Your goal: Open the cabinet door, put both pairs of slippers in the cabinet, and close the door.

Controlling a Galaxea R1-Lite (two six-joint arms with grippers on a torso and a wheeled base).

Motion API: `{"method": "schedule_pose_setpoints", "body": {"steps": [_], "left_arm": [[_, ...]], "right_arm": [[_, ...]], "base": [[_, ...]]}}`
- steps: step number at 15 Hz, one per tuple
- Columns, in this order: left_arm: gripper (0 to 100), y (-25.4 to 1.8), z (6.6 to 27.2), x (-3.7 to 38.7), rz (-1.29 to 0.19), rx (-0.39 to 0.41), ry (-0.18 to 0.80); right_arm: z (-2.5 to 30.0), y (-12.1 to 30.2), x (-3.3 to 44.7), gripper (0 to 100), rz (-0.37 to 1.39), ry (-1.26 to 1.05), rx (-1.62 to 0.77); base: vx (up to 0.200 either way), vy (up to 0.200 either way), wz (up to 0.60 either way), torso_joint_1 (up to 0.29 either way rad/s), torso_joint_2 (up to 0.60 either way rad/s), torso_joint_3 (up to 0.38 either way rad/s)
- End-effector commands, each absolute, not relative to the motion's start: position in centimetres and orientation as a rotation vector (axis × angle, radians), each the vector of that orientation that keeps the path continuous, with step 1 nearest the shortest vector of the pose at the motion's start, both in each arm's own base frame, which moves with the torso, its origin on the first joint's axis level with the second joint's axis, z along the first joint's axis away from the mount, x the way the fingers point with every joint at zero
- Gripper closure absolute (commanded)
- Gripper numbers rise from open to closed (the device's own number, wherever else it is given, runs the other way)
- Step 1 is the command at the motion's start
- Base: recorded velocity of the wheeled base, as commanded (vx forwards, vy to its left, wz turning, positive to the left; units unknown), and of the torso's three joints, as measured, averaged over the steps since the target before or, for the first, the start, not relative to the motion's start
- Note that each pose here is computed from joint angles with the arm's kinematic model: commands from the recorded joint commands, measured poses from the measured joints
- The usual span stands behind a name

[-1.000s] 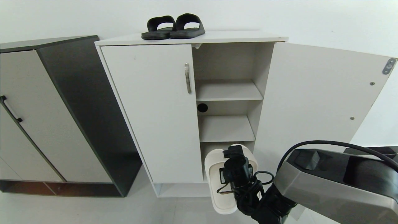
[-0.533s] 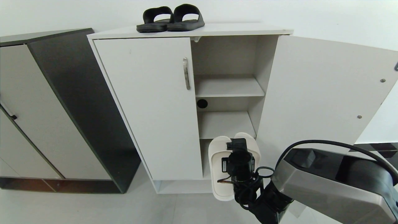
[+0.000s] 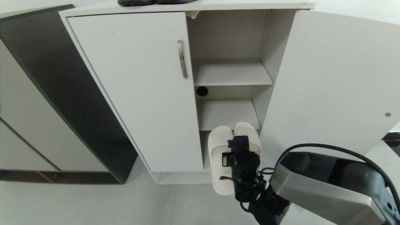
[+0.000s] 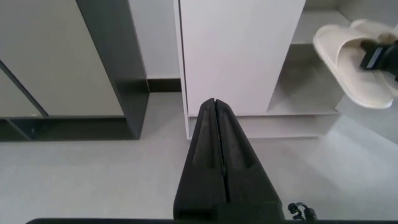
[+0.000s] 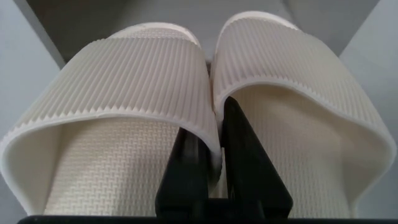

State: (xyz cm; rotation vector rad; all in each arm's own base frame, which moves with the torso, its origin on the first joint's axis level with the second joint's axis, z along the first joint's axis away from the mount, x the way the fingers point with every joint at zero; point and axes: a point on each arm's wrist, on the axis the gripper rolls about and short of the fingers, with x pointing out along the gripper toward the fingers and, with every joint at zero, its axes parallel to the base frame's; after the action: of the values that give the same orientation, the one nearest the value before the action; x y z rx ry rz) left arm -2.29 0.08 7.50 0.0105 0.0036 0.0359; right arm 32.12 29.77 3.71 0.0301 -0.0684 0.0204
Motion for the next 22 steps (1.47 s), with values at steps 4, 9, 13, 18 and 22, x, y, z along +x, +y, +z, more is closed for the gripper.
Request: {"method": "schedule_pose_setpoints", "body": {"steps": [4,9,13,18,22], "left_arm": [[100,0.08,7.50,-2.28,0.037,0.011,0.005],[100,0.08,7.50,-2.28,0.037,0.011,0.005],[100,0.08,7.50,-2.28,0.037,0.009,0.005],[100,0.08,7.50,-2.28,0.037,0.009,0.005],[100,0.08,7.50,-2.28,0.037,0.009,0.005]], "right_arm": [[3.75,29.25,31.72,100,0.020,-0.088,-0.014],[4.07,29.19,31.74,100,0.019,-0.089,-0.013],[4.47,29.16,31.72,100,0.018,-0.096,-0.006],[4.45,29.16,31.72,100,0.018,-0.095,-0.009],[4.42,29.19,31.66,100,0.020,-0.094,-0.010]], "base": [[0.000,0.000,0.00,0.005,0.01,-0.182],[0.000,0.000,0.00,0.001,0.00,-0.010],[0.000,0.000,0.00,0.000,0.00,0.000],[0.200,0.000,0.00,-0.001,0.00,0.003],[0.200,0.000,0.00,0.004,0.00,0.001]]}}
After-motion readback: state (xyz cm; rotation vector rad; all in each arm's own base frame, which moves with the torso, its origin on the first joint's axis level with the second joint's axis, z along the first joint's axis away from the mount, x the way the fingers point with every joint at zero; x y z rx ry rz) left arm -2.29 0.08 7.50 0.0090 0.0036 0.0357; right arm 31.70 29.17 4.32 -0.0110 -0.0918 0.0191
